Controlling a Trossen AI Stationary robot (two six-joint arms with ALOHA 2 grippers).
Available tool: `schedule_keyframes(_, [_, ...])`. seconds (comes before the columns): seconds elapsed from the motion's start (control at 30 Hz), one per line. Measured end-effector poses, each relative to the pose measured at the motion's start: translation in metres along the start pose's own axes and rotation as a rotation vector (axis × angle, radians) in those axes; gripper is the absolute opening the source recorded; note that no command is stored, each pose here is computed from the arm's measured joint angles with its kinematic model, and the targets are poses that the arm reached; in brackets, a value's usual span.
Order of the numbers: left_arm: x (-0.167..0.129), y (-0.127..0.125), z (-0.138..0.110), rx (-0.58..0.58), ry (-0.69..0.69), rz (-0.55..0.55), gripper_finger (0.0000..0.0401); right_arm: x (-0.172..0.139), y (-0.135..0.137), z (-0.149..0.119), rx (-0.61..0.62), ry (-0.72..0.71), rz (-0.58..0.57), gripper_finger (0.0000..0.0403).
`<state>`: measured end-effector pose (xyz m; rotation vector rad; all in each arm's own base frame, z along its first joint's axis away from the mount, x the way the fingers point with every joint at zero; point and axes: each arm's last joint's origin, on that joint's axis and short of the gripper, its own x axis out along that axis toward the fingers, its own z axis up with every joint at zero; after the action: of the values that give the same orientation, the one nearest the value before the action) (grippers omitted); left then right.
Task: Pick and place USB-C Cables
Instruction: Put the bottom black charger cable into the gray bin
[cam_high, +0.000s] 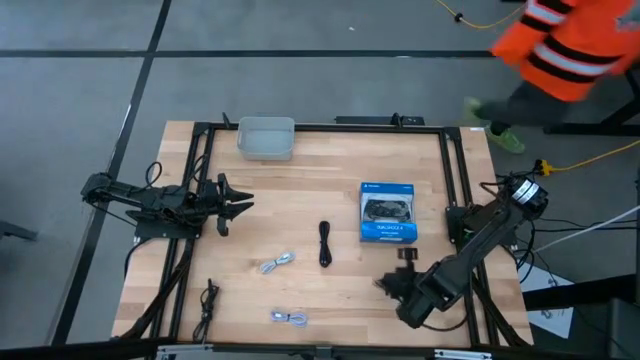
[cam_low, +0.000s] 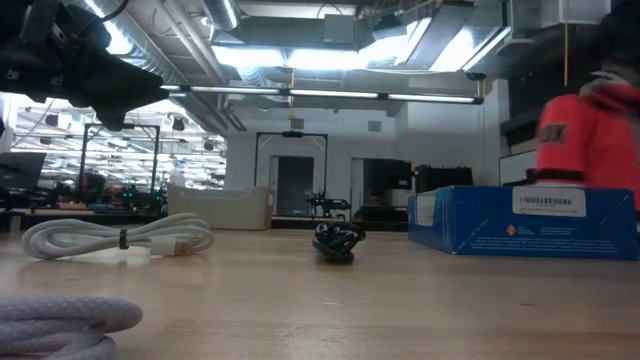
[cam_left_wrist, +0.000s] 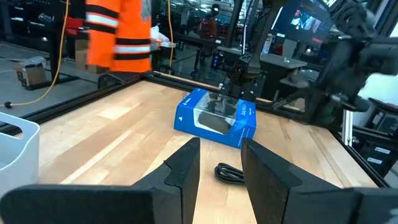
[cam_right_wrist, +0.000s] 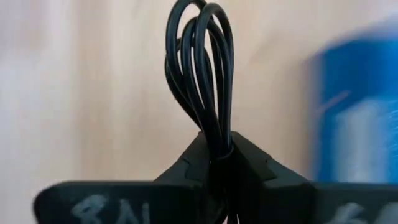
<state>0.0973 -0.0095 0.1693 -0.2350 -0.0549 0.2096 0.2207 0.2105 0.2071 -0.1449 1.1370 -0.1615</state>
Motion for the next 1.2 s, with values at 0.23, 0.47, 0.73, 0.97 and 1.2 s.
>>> schedule_keyframes(0.23, [0.0,0.0,0.0,-0.001,-0.001,0.0,0.011,-0.02,-0.017,0.036,0.096,-0.624,-0.573,0.0041])
schedule_keyframes(0.47, [0.0,0.0,0.0,-0.001,-0.001,0.0,0.011,-0.007,-0.058,0.085,0.363,-0.735,-0.744,0.0041])
schedule_keyframes(0.73, [0.0,0.0,0.0,-0.001,0.0,0.0,0.011,0.034,-0.135,0.16,0.286,-0.672,-0.459,0.0041])
schedule_keyframes(0.97, [0.0,0.0,0.0,-0.006,-0.001,-0.001,0.011,0.057,-0.206,0.2,0.162,-0.953,-0.304,0.0041])
schedule_keyframes(1.2, [0.0,0.0,0.0,-0.006,-0.001,-0.001,0.011,0.064,-0.293,0.242,0.165,-1.04,-0.293,0.0041])
